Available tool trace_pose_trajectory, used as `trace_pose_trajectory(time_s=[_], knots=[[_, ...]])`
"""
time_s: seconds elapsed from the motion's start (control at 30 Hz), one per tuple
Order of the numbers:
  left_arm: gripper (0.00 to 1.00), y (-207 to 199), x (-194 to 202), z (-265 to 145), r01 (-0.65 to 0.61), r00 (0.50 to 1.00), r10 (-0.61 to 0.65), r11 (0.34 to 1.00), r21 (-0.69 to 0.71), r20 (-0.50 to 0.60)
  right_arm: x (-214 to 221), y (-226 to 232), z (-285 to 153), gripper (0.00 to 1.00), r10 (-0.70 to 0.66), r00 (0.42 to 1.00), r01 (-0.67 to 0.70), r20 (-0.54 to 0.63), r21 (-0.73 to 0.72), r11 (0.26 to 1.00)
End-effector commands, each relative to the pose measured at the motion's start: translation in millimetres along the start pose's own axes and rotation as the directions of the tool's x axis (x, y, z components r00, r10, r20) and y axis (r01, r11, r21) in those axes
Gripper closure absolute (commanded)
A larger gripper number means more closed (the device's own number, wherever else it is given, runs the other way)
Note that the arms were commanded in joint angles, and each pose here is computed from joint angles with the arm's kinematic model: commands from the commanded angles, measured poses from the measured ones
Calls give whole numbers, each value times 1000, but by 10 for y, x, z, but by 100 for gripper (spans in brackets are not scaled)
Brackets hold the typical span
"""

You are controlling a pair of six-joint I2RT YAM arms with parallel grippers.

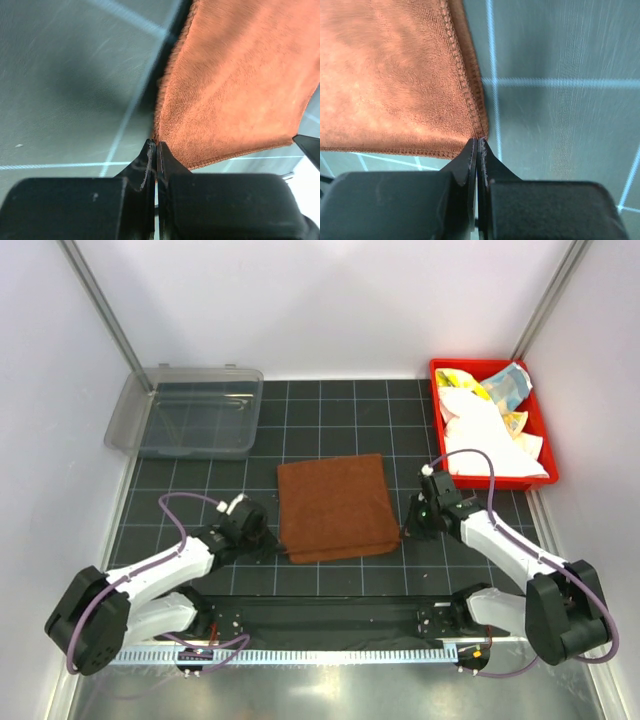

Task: Fold and stack the towels
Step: Fold the towel

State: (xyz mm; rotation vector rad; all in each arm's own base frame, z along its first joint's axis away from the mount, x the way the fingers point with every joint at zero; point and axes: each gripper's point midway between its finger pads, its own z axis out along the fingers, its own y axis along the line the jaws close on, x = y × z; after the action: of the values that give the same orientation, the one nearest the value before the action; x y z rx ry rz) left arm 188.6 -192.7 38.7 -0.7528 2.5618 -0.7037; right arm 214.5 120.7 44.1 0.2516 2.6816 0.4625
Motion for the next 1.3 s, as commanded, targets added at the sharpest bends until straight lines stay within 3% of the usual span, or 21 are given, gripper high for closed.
trace_pose_trajectory(time_s=[0.0, 0.27, 0.47, 0.73, 1.27], knots=[[100, -199, 18, 11, 11, 1000, -12, 996, 91, 6, -12, 56, 62, 99, 33, 999, -33, 25, -31, 999], [100, -167, 121, 40, -12, 1000, 13, 996, 88, -14, 2, 89, 74, 99, 36, 999, -35, 16, -48, 998], [100, -492, -4, -189, -67, 998, 66, 991, 117, 10, -238, 111, -136, 99, 23, 997, -23, 70, 6, 1000], [100, -158, 311, -1, -48, 998, 52, 996, 76, -41, 100, -30, 55, 99, 69, 998, -69, 2, 4, 998], [100, 160, 426, 44, -62, 996, 62, 998, -2, -56, -32, -152, -20, 99, 97, 992, -103, 75, 86, 991]])
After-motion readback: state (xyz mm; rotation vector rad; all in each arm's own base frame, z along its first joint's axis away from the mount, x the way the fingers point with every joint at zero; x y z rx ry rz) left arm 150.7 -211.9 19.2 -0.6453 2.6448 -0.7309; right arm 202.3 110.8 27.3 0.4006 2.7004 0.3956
